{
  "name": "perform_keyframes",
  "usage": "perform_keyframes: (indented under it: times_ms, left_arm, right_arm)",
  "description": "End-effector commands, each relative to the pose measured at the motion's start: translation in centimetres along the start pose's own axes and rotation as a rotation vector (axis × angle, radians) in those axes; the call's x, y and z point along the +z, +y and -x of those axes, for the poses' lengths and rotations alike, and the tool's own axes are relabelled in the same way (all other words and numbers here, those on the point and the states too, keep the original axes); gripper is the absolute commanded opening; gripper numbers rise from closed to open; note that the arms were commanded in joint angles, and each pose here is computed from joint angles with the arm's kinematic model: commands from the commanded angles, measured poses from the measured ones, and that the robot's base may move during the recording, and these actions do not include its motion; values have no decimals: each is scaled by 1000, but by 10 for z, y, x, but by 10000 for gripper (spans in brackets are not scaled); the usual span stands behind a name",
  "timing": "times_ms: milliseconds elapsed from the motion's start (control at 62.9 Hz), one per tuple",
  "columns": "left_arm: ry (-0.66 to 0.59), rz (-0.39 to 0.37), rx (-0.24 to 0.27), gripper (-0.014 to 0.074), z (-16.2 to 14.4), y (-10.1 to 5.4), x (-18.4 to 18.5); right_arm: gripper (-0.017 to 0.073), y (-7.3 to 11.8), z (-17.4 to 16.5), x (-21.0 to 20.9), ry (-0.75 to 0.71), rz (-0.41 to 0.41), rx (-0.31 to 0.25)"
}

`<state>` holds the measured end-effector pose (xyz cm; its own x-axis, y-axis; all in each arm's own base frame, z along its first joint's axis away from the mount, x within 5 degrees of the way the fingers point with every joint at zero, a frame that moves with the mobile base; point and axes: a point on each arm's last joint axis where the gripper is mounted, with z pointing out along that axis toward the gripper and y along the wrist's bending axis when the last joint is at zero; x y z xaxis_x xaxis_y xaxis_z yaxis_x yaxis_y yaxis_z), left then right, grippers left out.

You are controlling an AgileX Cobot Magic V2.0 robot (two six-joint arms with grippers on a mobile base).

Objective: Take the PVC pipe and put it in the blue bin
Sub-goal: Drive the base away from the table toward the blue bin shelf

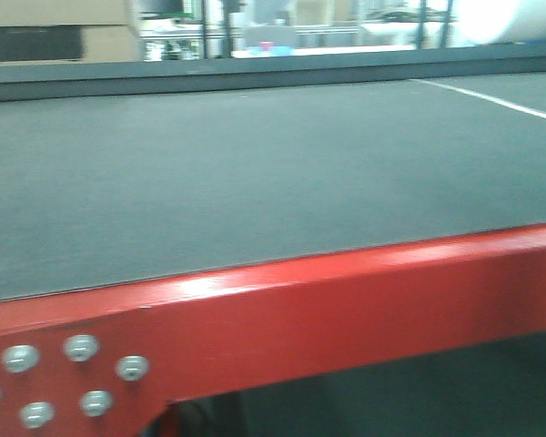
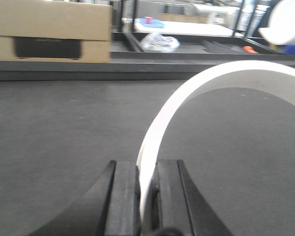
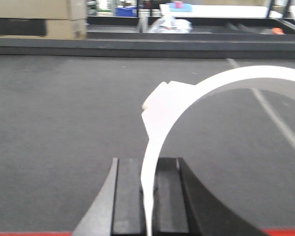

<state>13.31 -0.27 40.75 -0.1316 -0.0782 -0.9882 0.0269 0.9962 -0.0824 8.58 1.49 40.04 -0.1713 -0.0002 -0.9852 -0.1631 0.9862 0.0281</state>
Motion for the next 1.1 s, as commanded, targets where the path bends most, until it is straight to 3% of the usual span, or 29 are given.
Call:
perform_keyframes:
  times_ms: [0,1082]
  left_arm:
    - [-35,-4,-5,-111,4,-1,-2]
    - [-35,-4,-5,-111,4,-1,-2]
  right_arm:
    - [-169,-1,2,-1,-30,-8,-12]
    - [-169,-1,2,-1,-30,-8,-12]
